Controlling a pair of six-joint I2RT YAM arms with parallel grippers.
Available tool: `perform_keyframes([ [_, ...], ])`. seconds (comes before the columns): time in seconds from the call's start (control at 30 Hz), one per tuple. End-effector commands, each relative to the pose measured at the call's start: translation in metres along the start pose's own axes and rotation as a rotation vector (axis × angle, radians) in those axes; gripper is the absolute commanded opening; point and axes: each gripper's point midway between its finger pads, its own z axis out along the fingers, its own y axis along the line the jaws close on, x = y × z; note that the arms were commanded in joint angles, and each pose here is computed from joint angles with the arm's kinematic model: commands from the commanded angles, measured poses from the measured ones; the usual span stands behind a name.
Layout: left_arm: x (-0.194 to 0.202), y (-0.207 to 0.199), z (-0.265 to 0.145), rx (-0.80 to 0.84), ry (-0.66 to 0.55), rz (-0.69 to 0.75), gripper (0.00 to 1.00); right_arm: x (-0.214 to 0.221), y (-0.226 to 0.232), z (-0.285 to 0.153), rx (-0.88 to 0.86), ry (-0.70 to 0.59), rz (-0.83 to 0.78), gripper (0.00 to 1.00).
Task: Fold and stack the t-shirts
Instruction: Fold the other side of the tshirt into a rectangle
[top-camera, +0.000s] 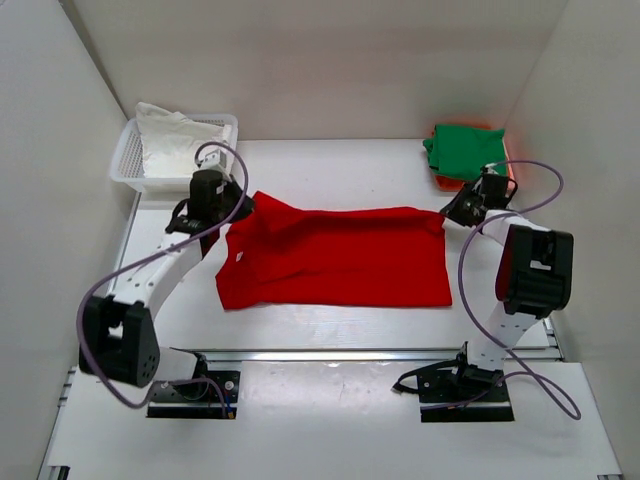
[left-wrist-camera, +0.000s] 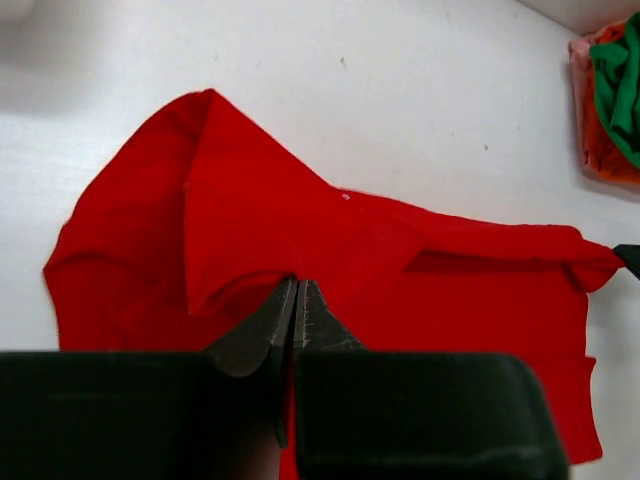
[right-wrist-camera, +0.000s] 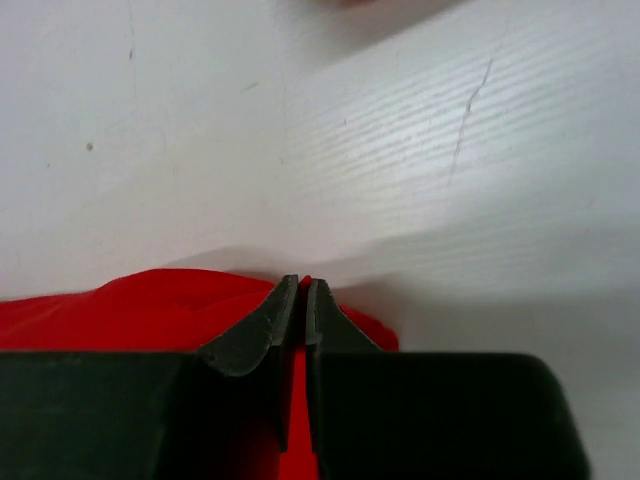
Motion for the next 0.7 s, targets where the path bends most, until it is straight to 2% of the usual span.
perform_keyframes([
  [0.0,0.014,0.013,-0.025,-0.036,0.017,-0.008,0.0,-0.011,0.017,-0.021,-0.089,-0.054,-0.017,0.0],
  [0.27,0.057,0.036,-0.057,-0.058,0.077,-0.029,0.0,0.016,0.033,-0.056,-0.157,-0.042,-0.071,0.0],
  [0.5,0.068,0.041,-0.077,-0.042,0.077,-0.046,0.0,0.029,0.026,-0.086,-0.147,-0.055,-0.084,0.01],
  [0.67,0.08,0.04,-0.088,-0.03,0.093,-0.04,0.0,0.047,0.017,-0.091,-0.129,-0.027,-0.079,0.0],
])
